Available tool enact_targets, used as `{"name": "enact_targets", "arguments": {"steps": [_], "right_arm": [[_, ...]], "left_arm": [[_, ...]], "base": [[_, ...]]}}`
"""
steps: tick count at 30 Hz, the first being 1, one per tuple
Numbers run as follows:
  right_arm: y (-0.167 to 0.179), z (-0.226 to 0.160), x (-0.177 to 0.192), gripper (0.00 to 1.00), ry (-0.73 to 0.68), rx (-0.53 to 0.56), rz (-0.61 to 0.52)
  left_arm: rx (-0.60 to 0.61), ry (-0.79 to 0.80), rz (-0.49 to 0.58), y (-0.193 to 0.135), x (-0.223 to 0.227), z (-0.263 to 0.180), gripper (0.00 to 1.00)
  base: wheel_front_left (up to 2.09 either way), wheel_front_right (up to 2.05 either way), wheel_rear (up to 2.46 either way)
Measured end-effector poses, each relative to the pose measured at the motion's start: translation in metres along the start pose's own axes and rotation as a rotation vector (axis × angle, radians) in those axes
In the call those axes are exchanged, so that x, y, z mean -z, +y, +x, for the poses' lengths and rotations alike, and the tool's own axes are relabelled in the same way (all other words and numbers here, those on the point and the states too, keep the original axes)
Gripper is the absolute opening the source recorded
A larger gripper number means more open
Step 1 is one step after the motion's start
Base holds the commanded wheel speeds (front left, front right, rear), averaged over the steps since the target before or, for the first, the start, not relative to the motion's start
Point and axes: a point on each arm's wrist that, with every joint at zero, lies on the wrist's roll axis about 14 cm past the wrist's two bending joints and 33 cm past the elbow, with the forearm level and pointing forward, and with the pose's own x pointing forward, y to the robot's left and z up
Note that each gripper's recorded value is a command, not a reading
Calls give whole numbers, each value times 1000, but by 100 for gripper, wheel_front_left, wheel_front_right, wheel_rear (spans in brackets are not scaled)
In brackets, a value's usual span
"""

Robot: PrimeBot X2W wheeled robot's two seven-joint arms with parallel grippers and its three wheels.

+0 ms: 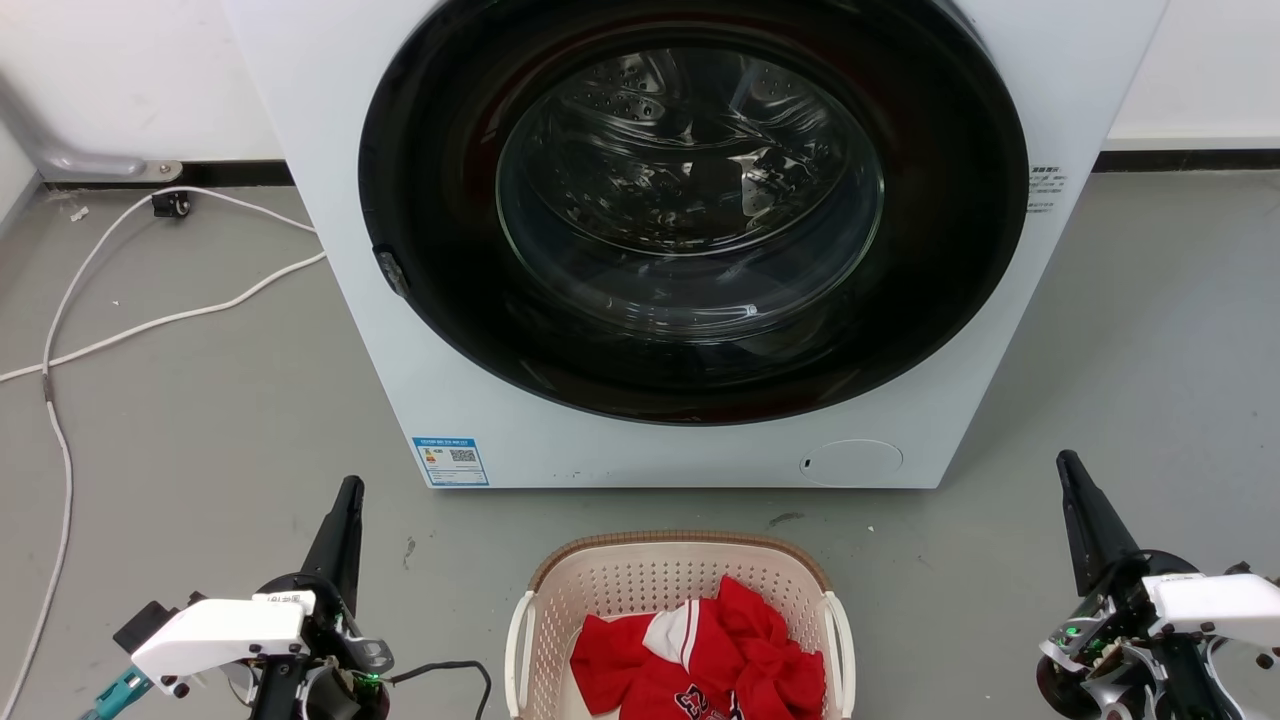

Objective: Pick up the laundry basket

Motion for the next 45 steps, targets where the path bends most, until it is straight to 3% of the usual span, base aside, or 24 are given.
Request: {"name": "enact_targets", "arguments": {"steps": [45], "right_arm": [[0,0,0,0,0,0,2]], "left_arm": [[0,-1,3,0,0,0,0]], "base": [[0,0,0]]}}
